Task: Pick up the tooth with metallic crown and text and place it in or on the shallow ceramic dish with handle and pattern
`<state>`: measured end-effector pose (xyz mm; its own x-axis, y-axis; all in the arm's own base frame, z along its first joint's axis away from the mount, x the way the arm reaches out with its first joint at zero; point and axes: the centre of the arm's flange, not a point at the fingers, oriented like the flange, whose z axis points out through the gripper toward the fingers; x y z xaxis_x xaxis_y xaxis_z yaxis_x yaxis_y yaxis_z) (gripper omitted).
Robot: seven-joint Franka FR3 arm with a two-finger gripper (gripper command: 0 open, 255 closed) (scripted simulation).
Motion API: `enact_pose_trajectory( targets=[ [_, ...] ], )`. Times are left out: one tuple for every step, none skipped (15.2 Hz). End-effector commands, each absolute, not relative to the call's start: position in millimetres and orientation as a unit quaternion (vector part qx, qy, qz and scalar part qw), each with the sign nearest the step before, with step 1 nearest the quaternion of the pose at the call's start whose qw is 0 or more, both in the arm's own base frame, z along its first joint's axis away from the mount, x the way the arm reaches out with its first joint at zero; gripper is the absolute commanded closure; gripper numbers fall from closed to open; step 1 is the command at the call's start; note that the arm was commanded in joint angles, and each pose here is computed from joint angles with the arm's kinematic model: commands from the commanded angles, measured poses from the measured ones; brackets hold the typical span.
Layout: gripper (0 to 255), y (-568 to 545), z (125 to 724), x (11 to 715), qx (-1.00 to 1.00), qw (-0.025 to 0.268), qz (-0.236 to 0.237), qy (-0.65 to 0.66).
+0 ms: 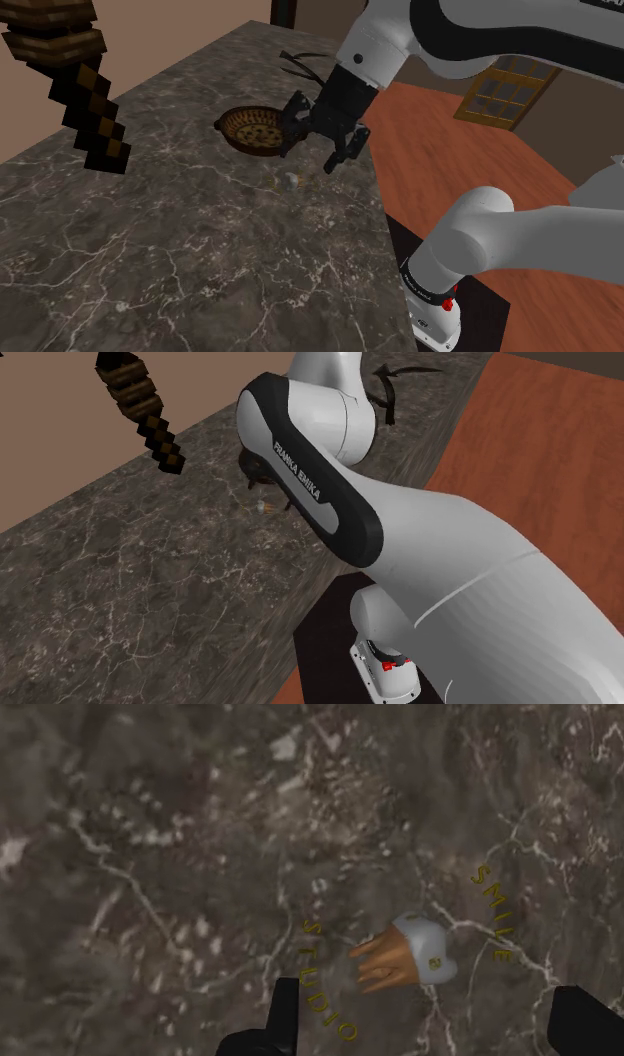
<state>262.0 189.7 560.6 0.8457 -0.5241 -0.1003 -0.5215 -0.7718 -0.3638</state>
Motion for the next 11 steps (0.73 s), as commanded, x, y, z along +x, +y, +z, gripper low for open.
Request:
enact_pose_trajectory(
  targets=[
    [0, 193.2, 550.9, 263.0, -0.94, 0.195, -0.004, 0.282],
    [0, 195.1, 546.0, 263.6, -0.94, 0.195, -0.004, 0.282],
    [0, 197.0, 541.1, 264.2, -0.94, 0.195, -0.004, 0.282],
    [0, 198.2, 538.3, 264.6, -0.94, 0.195, -0.004, 0.282],
    [0, 198.2, 538.3, 264.6, -0.94, 0.195, -0.004, 0.282],
    [0, 198.1, 538.3, 264.6, -0.94, 0.195, -0.004, 0.282],
    [0, 198.2, 538.3, 264.6, -0.94, 0.195, -0.004, 0.282],
    [0, 198.2, 538.3, 264.6, -0.94, 0.195, -0.004, 0.282],
    [0, 198.2, 538.3, 264.6, -0.94, 0.195, -0.004, 0.282],
    [0, 198.2, 538.3, 264.6, -0.94, 0.195, -0.004, 0.282],
    [0, 198.1, 538.4, 264.6, -0.94, 0.195, -0.004, 0.282]
  ],
)
